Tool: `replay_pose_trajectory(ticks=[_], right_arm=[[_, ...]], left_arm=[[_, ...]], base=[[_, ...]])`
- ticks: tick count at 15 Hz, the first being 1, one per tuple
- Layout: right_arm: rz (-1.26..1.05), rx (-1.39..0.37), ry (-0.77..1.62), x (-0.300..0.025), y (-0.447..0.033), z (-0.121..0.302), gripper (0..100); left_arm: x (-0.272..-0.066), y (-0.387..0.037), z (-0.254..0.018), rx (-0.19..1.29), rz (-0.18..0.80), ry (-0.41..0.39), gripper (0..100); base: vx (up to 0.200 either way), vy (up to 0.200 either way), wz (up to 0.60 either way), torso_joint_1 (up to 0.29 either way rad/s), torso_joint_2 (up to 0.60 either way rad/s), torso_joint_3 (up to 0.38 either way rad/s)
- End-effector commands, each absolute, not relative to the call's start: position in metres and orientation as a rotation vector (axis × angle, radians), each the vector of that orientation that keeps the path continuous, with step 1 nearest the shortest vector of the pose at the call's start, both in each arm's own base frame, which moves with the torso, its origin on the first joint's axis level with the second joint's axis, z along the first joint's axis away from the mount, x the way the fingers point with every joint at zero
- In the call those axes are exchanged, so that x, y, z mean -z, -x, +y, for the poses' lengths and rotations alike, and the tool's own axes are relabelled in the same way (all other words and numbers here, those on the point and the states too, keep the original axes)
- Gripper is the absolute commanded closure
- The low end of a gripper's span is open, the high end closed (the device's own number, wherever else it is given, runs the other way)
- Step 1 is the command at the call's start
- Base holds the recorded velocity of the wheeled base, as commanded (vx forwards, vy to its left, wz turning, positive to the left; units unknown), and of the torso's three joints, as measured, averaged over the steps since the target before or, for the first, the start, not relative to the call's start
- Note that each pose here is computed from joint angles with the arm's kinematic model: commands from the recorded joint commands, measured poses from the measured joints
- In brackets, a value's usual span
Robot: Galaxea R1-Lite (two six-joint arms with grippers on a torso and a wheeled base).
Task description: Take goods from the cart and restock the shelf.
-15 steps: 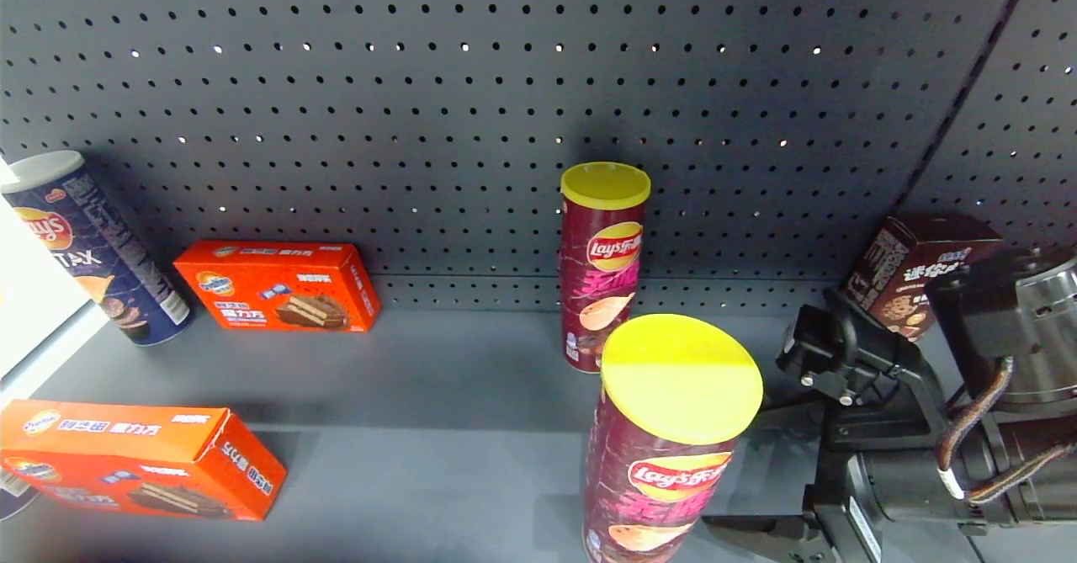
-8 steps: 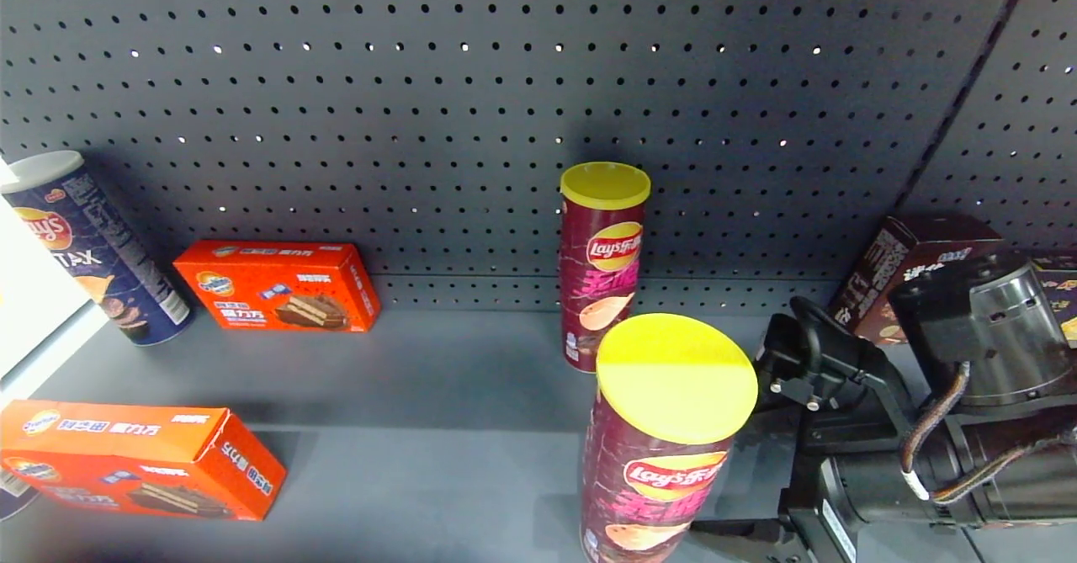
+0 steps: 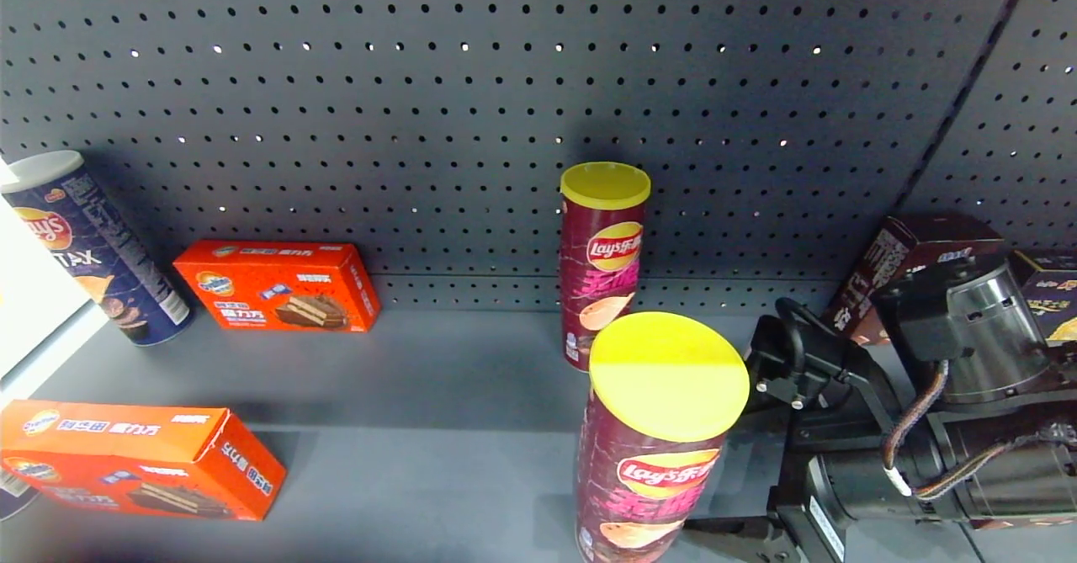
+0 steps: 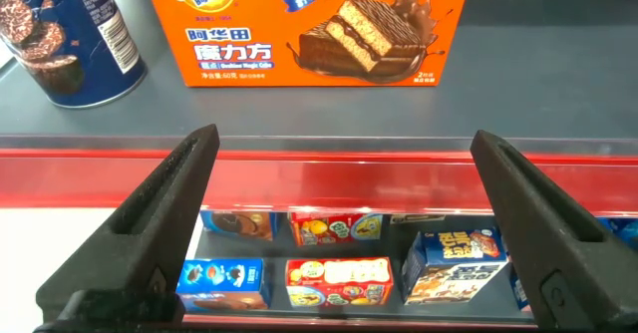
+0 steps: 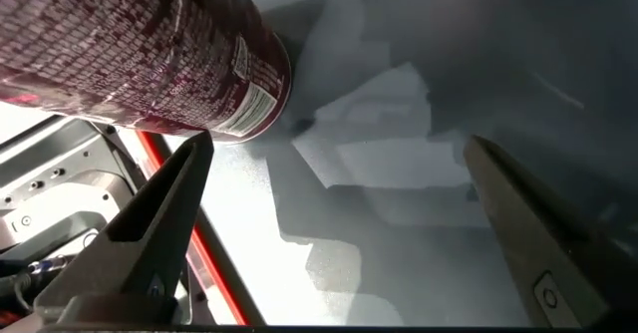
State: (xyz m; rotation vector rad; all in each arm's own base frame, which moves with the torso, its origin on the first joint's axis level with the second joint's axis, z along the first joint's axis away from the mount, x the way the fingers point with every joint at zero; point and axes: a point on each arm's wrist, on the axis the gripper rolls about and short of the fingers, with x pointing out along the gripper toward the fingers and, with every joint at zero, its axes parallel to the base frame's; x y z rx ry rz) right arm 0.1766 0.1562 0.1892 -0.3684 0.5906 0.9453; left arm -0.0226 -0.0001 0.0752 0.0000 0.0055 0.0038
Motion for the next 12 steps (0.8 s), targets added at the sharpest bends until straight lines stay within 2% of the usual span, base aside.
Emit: replay_pose_trajectory(ticks=[1, 12], right_arm=[[0.588, -0.941, 0.366, -0.190, -0.176, 0.154, 0], [0.574, -0.957, 0.370, -0.193, -0.179, 0.163, 0]], left_arm=[[-0.075, 0.023, 0.000, -0.005, 0.006, 0.000, 0], [-0.075, 0.023, 0.000, -0.005, 0.006, 0.000, 0]], base=[[0.000, 0.000, 0.00, 0.000, 0.00, 0.000], [0.000, 0.000, 0.00, 0.000, 0.00, 0.000]])
